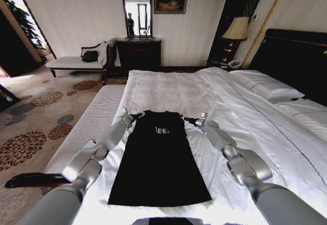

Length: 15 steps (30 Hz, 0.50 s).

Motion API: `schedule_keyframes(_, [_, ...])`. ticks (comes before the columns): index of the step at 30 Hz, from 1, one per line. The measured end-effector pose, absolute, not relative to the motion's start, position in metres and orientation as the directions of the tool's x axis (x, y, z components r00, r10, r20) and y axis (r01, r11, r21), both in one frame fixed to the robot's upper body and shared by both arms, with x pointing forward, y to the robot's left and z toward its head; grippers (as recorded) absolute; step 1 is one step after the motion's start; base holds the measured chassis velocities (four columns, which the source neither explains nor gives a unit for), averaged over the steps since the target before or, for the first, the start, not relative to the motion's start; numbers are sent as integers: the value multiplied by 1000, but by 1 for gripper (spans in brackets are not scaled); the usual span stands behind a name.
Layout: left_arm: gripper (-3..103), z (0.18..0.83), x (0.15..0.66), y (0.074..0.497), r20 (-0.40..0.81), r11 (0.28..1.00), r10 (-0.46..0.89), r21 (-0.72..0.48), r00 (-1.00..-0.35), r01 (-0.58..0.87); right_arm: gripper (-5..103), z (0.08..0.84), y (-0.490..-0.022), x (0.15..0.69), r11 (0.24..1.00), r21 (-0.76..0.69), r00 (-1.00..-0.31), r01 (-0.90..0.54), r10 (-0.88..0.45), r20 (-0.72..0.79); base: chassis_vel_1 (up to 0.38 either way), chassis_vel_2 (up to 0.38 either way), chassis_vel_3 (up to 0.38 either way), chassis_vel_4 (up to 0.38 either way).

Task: Fold the clothes on the bed.

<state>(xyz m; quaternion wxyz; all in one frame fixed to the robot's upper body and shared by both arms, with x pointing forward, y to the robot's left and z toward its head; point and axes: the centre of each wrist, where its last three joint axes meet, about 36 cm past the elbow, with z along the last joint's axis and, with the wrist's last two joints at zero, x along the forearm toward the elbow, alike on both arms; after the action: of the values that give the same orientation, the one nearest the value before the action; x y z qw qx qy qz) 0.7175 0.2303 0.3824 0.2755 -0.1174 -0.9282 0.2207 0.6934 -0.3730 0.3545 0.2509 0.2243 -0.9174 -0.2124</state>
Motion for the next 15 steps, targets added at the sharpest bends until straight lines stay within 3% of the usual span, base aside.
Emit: schedule_keyframes(15, [100, 378, 720, 224, 439, 891, 305, -446, -845, 90, 0, 356, -378, 692, 811, 499, -776, -305, -515, 364, 0, 0, 0, 0])
